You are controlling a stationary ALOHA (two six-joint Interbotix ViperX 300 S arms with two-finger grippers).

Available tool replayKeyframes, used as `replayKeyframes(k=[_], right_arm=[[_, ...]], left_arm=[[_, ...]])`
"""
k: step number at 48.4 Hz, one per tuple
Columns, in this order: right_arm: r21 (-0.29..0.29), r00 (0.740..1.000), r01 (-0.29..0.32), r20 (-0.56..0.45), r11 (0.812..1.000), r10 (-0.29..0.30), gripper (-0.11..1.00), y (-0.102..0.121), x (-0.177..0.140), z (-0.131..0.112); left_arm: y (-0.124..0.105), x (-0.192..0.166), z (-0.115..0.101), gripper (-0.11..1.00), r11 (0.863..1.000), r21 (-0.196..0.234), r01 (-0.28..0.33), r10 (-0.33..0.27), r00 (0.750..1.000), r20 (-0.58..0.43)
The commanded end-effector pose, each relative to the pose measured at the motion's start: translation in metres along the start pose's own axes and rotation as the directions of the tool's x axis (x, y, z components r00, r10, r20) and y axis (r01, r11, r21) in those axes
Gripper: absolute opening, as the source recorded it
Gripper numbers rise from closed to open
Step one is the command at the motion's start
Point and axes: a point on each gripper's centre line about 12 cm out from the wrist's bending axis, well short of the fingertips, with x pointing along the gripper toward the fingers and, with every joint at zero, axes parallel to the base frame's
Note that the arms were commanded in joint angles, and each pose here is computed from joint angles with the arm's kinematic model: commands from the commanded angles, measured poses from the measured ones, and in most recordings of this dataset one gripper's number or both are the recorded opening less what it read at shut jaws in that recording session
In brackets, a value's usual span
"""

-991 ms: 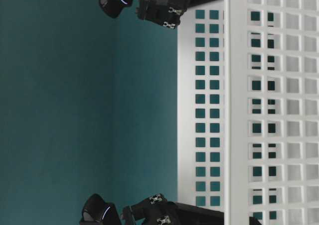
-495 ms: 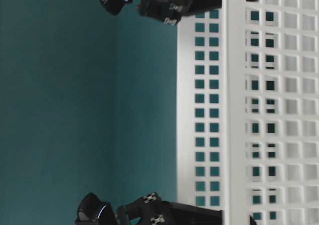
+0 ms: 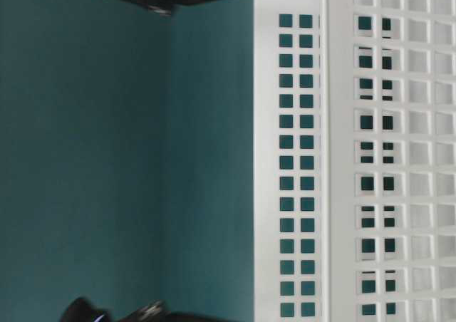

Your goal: Lift the white basket with both hands.

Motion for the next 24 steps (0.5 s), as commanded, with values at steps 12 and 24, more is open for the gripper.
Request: replayKeyframes(k=[12,24], right_arm=[[-0.096,0.956,-0.276,0.072,0.956,0.284,0.96,0.002,-0.09,0.008],[-0.403,0.821,-0.484,0.097,0.777,0.562,0.96,-0.012,-0.137,0.003]], left_arm=[[-0.007,-0.085,0.006,0.79,0.972,0.004,0.233,-0.233,0.969,0.084],[0.001,-0.137,0.004,0.79,0.877,0.108,0.467,-0.479,0.862,0.166]])
